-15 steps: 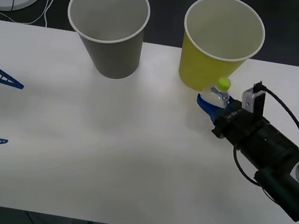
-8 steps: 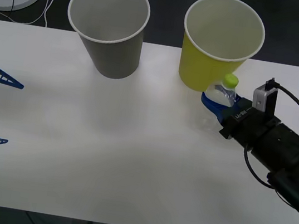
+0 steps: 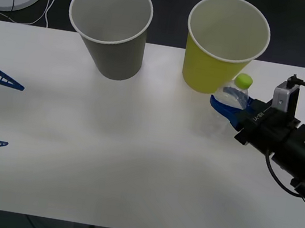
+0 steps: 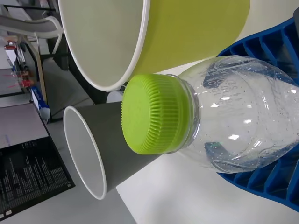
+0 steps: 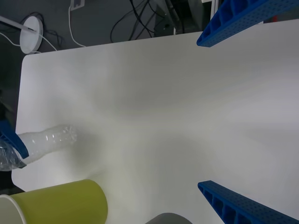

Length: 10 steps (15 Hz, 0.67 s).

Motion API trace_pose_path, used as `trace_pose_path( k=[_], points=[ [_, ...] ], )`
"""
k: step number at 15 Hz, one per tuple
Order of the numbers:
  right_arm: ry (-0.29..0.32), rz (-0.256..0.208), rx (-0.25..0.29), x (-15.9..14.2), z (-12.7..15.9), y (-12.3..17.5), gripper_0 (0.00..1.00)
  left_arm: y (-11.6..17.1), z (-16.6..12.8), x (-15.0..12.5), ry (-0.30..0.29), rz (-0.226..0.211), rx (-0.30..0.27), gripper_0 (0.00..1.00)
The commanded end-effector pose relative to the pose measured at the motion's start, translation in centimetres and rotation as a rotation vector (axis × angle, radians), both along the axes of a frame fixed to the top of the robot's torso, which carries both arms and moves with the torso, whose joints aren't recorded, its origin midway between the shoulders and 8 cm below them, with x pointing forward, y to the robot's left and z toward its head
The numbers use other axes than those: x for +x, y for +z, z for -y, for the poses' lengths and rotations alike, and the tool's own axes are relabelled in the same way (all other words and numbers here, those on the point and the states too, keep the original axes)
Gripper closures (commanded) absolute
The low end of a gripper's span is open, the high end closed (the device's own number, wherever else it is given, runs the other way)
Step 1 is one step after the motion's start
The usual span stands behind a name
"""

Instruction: Put the can into the green bin and the plastic bottle into the gray bin

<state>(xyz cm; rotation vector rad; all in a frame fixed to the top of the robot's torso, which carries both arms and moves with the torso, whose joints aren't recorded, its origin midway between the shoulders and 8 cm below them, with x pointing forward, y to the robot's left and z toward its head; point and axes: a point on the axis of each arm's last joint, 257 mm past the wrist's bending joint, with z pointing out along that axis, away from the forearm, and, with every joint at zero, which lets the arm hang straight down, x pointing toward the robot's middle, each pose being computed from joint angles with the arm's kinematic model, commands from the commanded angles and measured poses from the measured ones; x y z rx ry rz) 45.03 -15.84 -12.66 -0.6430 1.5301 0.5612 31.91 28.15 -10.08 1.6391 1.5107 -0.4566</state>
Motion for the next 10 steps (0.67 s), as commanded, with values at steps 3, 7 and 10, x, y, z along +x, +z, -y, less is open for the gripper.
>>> trace_pose_path(
  k=[3,7,10],
  points=[
    [0.052,-0.088,0.055,-1.6,-0.5,1.6,1.0,0.0,0.0,0.0,0.0,0.0,0.0,0.0],
    [0.083,-0.148,0.084,-2.7,-0.9,3.1,1.0,0.0,0.0,0.0,0.0,0.0,0.0,0.0],
    [0.091,-0.176,0.089,-3.1,-0.8,4.1,1.0,0.0,0.0,0.0,0.0,0.0,0.0,0.0]
  ],
)
